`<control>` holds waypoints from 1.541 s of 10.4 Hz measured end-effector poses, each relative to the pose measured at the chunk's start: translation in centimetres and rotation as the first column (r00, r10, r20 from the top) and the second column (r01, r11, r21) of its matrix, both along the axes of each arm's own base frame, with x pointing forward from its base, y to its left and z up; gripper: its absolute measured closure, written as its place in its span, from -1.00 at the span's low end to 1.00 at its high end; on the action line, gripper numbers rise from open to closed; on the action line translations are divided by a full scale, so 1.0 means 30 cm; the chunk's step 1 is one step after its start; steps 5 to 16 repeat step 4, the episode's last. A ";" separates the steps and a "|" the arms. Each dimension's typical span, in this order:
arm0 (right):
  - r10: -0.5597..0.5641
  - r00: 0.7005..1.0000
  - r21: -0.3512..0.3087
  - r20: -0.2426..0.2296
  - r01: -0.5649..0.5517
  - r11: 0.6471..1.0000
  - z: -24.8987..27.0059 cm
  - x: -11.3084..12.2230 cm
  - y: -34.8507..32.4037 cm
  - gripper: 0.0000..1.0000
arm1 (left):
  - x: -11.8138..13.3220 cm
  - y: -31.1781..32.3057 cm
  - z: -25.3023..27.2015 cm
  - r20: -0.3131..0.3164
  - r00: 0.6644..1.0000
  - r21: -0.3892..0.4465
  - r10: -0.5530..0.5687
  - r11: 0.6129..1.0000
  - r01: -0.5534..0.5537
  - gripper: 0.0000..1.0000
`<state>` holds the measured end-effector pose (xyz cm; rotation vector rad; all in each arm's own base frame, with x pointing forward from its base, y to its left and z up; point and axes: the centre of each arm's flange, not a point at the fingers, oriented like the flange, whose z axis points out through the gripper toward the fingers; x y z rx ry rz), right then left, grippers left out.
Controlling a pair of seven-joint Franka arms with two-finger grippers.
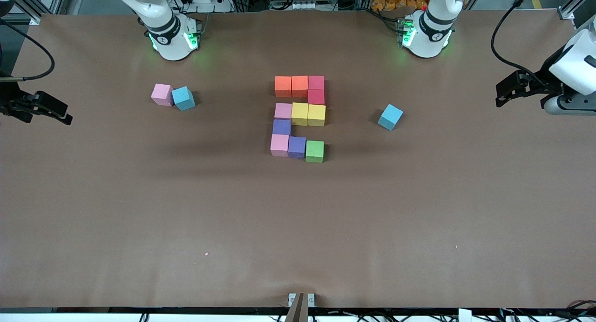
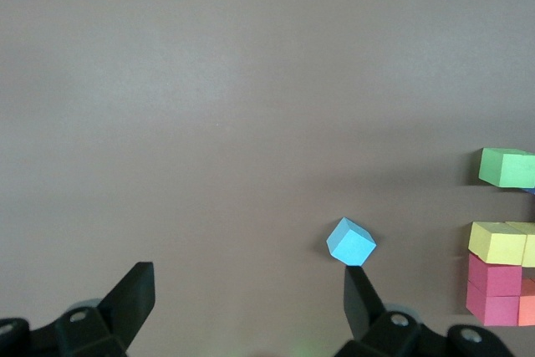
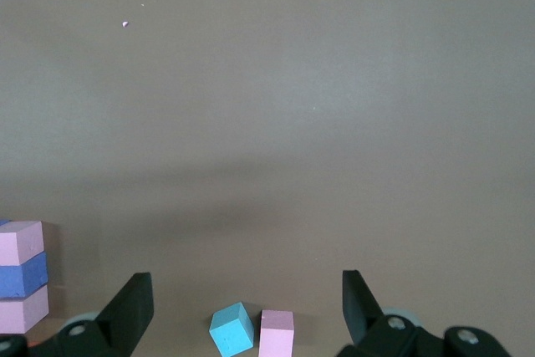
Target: Form number 2 with 11 blocks
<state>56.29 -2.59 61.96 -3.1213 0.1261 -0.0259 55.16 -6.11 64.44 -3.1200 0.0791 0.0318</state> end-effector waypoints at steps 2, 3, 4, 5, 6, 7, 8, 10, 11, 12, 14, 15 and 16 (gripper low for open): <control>0.005 1.000 0.000 0.000 -0.005 1.000 -0.001 0.001 0.010 -1.00 | -0.001 -0.005 0.001 0.001 1.000 0.000 -0.003 1.000 0.003 -1.00; 0.005 1.000 0.000 0.000 -0.005 1.000 -0.001 0.002 0.009 -1.00 | -0.002 -0.008 0.002 0.001 1.000 0.000 -0.004 1.000 0.004 -1.00; 0.003 1.000 0.000 0.001 -0.003 1.000 -0.002 0.002 0.006 -1.00 | -0.002 -0.009 0.002 0.001 1.000 0.000 -0.005 1.000 0.005 -1.00; 0.003 1.000 0.000 0.001 -0.003 1.000 -0.002 0.002 0.006 -1.00 | -0.002 -0.009 0.002 0.001 1.000 0.000 -0.005 1.000 0.005 -1.00; 0.003 1.000 0.000 0.001 -0.003 1.000 -0.002 0.002 0.006 -1.00 | -0.002 -0.009 0.002 0.001 1.000 0.000 -0.005 1.000 0.005 -1.00; 0.003 1.000 0.000 0.001 -0.003 1.000 -0.002 0.002 0.006 -1.00 | -0.002 -0.009 0.002 0.001 1.000 0.000 -0.005 1.000 0.005 -1.00; 0.003 1.000 0.000 0.001 -0.003 1.000 -0.002 0.002 0.006 -1.00 | -0.002 -0.009 0.002 0.001 1.000 0.000 -0.005 1.000 0.005 -1.00; 0.003 1.000 0.000 0.001 -0.003 1.000 -0.002 0.002 0.006 -1.00 | -0.002 -0.009 0.002 0.001 1.000 0.000 -0.005 1.000 0.005 -1.00; 0.003 1.000 0.000 0.001 -0.003 1.000 -0.002 0.002 0.006 -1.00 | -0.002 -0.009 0.002 0.001 1.000 0.000 -0.005 1.000 0.005 -1.00; 0.003 1.000 0.000 0.001 -0.003 1.000 -0.002 0.002 0.006 -1.00 | -0.002 -0.009 0.002 0.001 1.000 0.000 -0.005 1.000 0.005 -1.00; 0.003 1.000 0.000 0.001 -0.003 1.000 -0.002 0.002 0.006 -1.00 | -0.002 -0.009 0.002 0.001 1.000 0.000 -0.005 1.000 0.005 -1.00; 0.003 1.000 0.000 0.001 -0.003 1.000 -0.002 0.002 0.006 -1.00 | -0.002 -0.009 0.002 0.001 1.000 0.000 -0.005 1.000 0.005 -1.00; 0.003 1.000 0.000 0.001 -0.003 1.000 -0.002 0.002 0.006 -1.00 | -0.002 -0.009 0.002 0.001 1.000 0.000 -0.005 1.000 0.005 -1.00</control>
